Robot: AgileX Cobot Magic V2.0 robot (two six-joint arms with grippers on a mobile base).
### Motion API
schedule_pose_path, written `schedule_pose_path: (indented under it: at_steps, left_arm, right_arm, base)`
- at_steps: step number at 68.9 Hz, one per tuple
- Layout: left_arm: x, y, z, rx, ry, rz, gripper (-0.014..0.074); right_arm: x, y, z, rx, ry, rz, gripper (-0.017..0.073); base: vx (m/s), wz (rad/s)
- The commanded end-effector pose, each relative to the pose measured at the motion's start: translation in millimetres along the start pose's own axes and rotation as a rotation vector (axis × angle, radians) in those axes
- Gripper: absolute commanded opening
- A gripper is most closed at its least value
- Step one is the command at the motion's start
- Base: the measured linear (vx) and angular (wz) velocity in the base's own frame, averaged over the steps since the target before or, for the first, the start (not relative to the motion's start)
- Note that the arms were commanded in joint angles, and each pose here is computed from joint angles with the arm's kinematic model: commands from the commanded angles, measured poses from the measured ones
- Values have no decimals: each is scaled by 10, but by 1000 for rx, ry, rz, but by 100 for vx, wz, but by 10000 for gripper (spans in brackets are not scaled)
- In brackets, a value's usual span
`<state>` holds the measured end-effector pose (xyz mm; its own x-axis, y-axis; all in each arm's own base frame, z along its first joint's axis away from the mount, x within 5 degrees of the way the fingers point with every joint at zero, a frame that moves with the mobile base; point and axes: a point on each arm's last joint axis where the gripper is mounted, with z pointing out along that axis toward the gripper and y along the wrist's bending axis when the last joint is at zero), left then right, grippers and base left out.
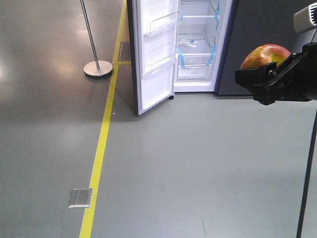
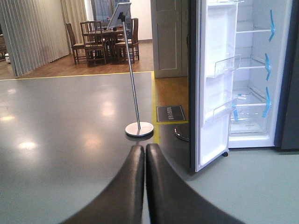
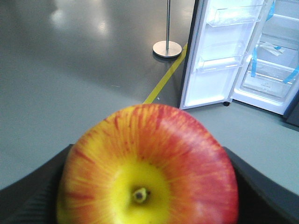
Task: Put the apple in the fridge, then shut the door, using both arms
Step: 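Keep driving toward the refrigerator's open door with the apple held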
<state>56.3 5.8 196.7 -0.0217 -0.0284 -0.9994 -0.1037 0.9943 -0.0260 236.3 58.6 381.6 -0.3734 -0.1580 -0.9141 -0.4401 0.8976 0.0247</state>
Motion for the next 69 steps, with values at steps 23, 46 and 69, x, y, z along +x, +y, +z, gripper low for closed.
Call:
schedule_pose_path:
  at_steps: [23,46,69]
  left_arm:
    - [-140,-7,-26,11,-107,-18,-8]
    - [-140,-7,-26,11,-107,-18,-8]
    - [-140,-7,-26,11,-107,-18,-8]
  right_arm:
    - [-158,-9,-111,37,-101,-3,57]
    - [-158,-9,-111,37,-101,-3,57]
    - [-158,-9,-111,37,-101,-3,57]
  base:
    - [13,1]
    - [12,4]
    - [10,5]
